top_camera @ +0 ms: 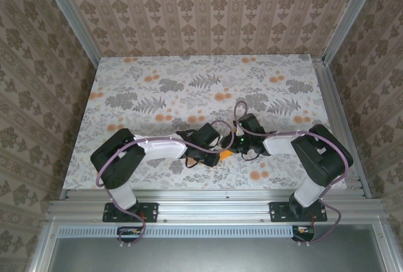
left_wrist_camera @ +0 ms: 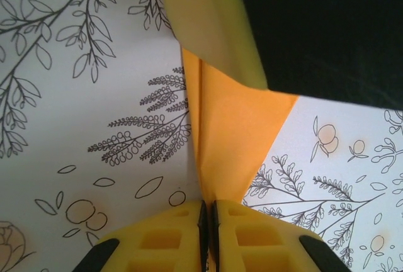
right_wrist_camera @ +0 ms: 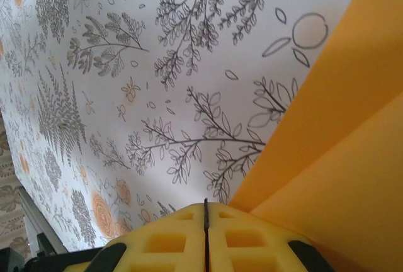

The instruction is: Fold a paper plane with a square sheet of paper (pick it up from the middle)

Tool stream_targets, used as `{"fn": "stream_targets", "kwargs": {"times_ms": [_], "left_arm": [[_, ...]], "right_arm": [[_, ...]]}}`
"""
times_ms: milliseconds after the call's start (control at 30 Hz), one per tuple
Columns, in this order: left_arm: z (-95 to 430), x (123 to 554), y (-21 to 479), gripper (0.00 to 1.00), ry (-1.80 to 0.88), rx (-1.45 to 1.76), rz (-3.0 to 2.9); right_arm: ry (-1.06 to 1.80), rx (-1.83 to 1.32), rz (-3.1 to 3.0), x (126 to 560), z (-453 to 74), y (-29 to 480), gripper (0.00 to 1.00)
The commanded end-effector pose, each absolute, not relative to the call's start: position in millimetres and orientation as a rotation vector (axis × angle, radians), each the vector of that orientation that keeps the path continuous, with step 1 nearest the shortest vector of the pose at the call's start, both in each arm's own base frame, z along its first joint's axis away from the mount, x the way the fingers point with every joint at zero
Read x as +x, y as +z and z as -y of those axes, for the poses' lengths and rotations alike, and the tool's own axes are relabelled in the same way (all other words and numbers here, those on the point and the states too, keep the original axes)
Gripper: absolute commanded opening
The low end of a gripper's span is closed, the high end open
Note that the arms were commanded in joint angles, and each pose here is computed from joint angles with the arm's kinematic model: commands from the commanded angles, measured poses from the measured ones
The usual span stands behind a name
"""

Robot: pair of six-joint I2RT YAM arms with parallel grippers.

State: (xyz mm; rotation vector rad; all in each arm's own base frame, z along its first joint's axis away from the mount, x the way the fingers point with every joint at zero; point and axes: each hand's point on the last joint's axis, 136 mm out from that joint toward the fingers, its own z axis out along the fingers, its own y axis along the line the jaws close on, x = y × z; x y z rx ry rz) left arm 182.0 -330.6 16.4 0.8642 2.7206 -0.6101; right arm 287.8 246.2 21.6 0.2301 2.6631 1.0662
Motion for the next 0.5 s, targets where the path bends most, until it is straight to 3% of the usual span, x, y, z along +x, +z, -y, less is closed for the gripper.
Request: {"fn": "stream_targets", "kwargs": {"times_ms": [0,467], "left_arm": [[289.7,177.7,-18.1,0.12,-0.402,0.839,-2.839],[273.9,171.4,-19.8,0.1,-0.319,0.862,-2.858]], "right_arm": [[1.017,0.25,-2.69,292.1,-245.5,15.4,0.1],[0.862,0.285,-2.789,290.5,-222.6,-17.5,0.09]]}}
